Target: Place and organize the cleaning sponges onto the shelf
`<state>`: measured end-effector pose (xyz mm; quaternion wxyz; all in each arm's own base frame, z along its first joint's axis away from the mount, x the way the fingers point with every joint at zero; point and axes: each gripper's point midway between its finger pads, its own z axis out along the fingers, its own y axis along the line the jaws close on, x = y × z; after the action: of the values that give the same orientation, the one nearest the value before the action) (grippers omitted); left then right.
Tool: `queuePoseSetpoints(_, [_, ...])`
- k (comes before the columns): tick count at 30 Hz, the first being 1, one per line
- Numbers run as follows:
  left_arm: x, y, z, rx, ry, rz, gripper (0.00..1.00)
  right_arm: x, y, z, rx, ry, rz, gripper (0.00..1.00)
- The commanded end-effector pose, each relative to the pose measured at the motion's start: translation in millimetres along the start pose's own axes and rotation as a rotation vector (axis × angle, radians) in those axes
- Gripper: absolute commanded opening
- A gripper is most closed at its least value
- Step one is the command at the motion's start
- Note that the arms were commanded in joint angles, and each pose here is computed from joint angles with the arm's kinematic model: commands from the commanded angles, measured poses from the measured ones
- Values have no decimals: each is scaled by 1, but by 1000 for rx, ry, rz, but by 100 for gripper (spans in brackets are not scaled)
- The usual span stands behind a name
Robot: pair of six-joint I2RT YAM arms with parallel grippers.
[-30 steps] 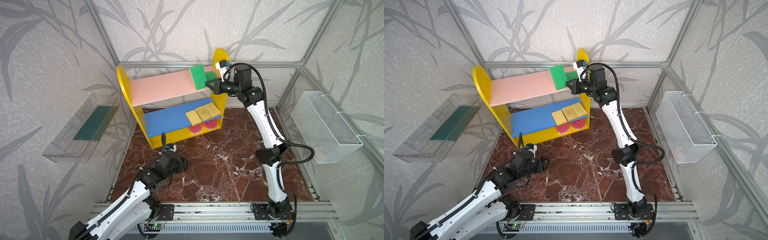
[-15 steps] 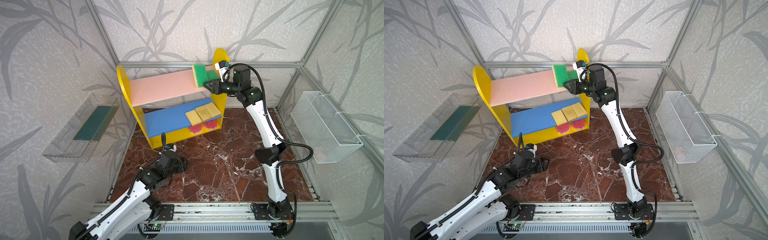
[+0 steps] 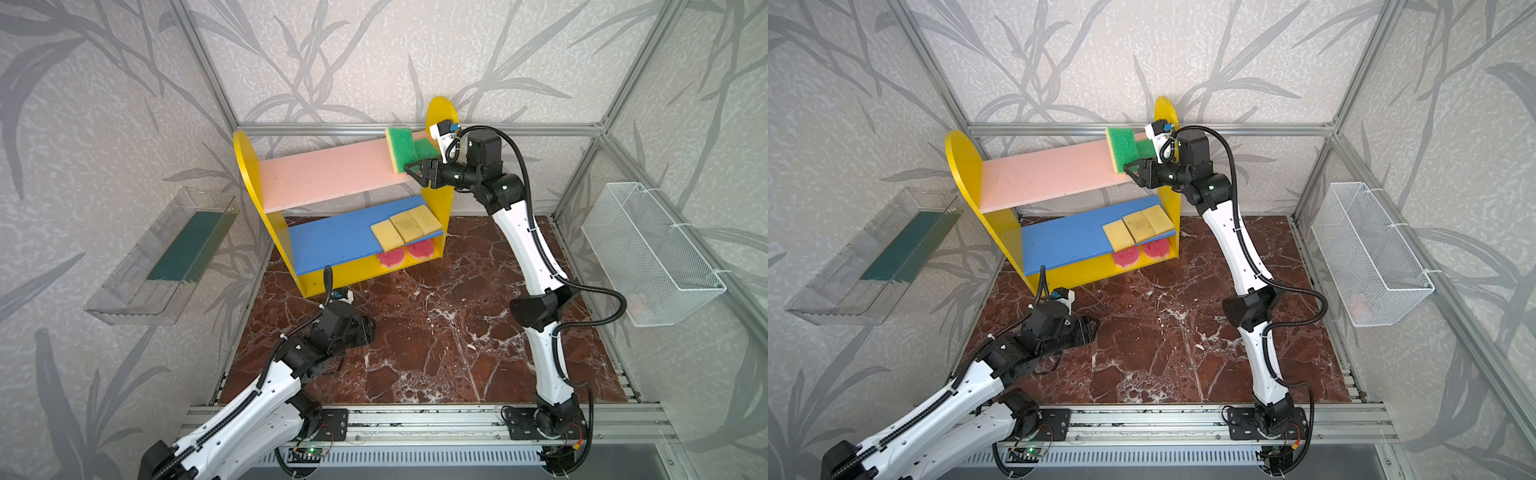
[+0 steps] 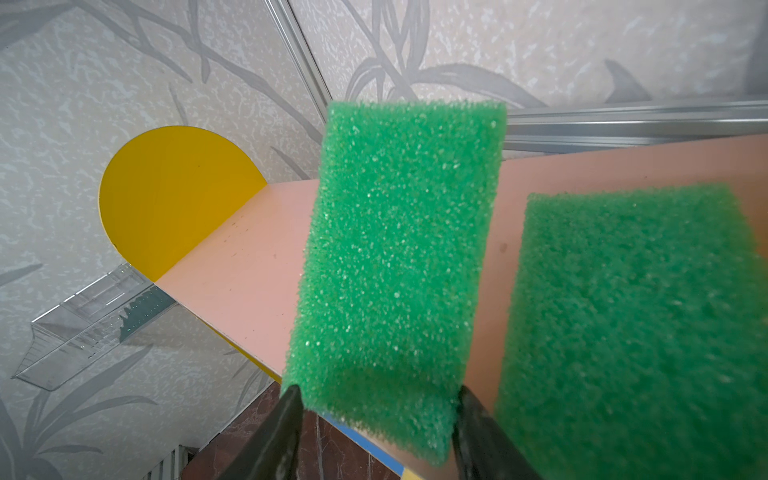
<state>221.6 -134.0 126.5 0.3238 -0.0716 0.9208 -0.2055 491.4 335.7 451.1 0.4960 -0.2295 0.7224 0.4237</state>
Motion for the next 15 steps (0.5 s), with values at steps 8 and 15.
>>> queuePoseSetpoints(8, [2, 6, 3, -19, -1, -5, 66, -38, 28, -19, -66, -111, -80, 62])
queuePoseSetpoints(15, [1, 6, 1, -22, -4, -4, 66, -41, 32, -22, -75, -116, -86, 64])
